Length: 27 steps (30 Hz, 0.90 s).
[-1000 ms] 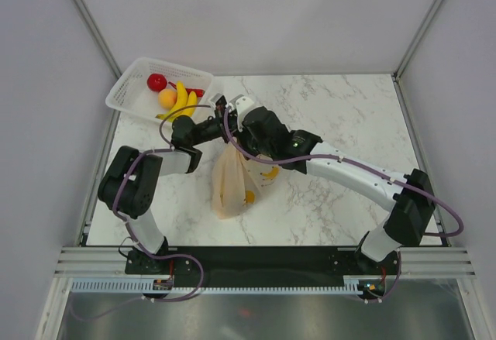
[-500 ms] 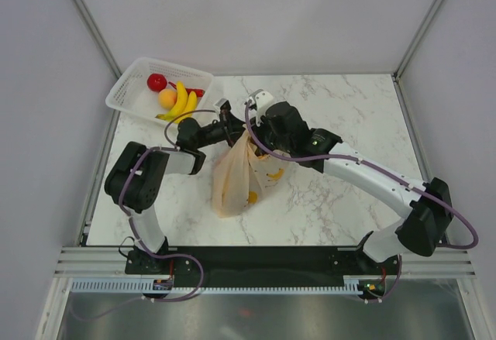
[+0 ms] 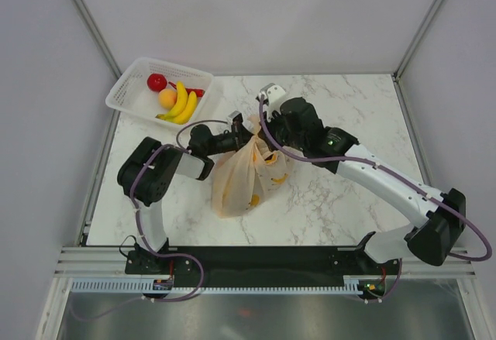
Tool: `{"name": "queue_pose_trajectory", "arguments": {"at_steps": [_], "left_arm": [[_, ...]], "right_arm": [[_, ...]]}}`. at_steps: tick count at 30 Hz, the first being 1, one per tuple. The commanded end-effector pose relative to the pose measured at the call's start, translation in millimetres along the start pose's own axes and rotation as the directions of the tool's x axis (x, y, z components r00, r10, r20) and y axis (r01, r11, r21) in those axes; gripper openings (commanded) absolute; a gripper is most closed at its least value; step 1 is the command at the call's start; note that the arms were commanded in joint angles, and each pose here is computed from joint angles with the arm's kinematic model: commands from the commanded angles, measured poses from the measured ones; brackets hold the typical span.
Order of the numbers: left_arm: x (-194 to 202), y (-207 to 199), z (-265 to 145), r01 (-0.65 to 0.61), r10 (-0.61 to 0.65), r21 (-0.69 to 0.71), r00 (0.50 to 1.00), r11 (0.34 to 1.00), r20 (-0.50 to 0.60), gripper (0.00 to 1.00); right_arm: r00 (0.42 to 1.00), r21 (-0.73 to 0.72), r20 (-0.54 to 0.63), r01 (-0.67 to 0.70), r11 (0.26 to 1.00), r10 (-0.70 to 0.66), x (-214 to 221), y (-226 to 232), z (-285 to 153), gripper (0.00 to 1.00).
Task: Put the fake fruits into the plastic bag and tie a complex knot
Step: Tie the plastic bag at the center of the board.
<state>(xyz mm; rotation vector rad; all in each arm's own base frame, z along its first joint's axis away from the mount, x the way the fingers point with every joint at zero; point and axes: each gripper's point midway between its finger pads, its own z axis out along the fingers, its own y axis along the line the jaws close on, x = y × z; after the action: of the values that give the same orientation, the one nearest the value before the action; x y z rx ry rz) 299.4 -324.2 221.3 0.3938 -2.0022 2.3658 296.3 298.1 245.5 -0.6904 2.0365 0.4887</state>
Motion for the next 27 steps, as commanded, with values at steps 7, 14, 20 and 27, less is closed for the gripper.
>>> {"name": "queue_pose_trajectory", "arguments": {"at_steps": [7, 14, 20, 27], "left_arm": [[45.2, 8.8, -2.2, -0.212, 0.225, 0.089, 0.957, 0.973, -0.185, 0.08], [58.4, -4.9, -3.1, -0.234, 0.253, 0.112, 0.945, 0.966, -0.206, 0.08], [64.0, -6.8, -6.1, -0.232, 0.251, 0.112, 0.945, 0.966, -0.209, 0.08], [73.5, -12.8, -6.7, -0.229, 0.251, 0.121, 0.942, 0.966, -0.222, 0.08]], "right_arm": [[0.947, 0.018, 0.322, -0.012, 1.0, 0.006, -87.9, -12.2, -45.7, 0.0], [0.948, -0.015, 0.317, 0.0, 1.0, 0.004, -81.1, -6.9, -54.6, 0.0], [0.959, -0.132, 0.281, 0.021, 0.991, 0.018, -76.0, 14.6, -54.7, 0.0], [0.974, -0.154, 0.225, 0.007, 0.988, 0.029, -50.6, 17.0, -58.1, 0.0]]}}
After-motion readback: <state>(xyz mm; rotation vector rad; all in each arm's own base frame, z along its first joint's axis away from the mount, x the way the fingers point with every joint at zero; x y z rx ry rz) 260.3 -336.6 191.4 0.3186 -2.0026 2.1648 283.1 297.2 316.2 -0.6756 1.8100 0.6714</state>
